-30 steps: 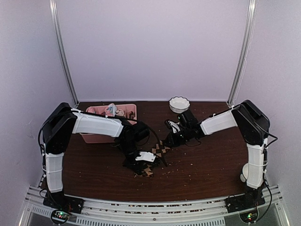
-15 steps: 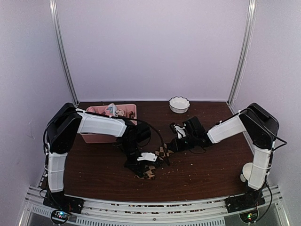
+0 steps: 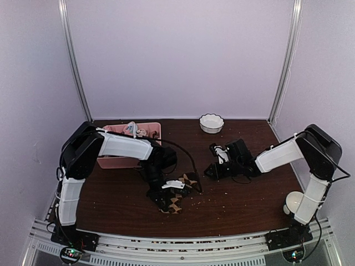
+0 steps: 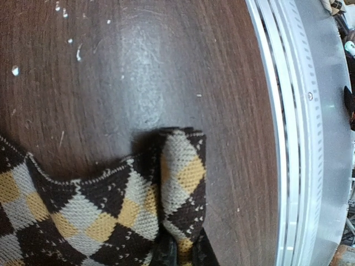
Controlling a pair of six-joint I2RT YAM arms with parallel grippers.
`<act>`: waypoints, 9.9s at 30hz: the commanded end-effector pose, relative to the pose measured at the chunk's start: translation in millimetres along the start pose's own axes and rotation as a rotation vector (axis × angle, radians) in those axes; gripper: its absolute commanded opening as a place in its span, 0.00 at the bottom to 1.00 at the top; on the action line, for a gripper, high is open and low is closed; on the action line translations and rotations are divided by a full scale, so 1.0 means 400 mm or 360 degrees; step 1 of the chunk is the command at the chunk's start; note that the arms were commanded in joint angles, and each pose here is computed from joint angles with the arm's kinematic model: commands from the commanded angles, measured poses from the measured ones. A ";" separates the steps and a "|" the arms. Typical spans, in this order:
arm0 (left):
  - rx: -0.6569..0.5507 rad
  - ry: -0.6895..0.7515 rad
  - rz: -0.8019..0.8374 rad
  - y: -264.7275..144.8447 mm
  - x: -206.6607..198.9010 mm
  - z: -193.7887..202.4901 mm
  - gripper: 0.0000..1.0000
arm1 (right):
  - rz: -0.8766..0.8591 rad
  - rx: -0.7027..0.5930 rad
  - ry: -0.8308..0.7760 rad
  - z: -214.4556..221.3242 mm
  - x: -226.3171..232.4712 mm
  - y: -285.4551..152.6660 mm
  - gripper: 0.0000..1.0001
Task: Roll the socks
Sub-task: Roll the sock at the center of the board.
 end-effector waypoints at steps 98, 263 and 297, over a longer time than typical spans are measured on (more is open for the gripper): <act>-0.0437 0.0016 -0.0758 -0.265 -0.001 0.048 0.76 | -0.0639 0.0846 -0.0233 0.417 0.286 0.152 0.00; -0.0256 0.0476 -0.0847 -0.103 0.039 -0.043 0.32 | -0.0711 0.0858 -0.0366 0.493 0.254 0.098 0.00; 0.0055 0.0067 -0.0607 -0.025 0.134 0.044 0.00 | -0.0662 0.0641 -0.0331 0.449 0.238 0.040 0.14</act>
Point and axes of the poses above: each gripper's point midway between its finger pads, its own y axis out along the fingers, its own x axis along the line the jaws close on, z = x × y, the point moved 1 cm from there along -y, back along the fingers, and after that the axes turned 3 degrees about -y, right-handed, at the moved point
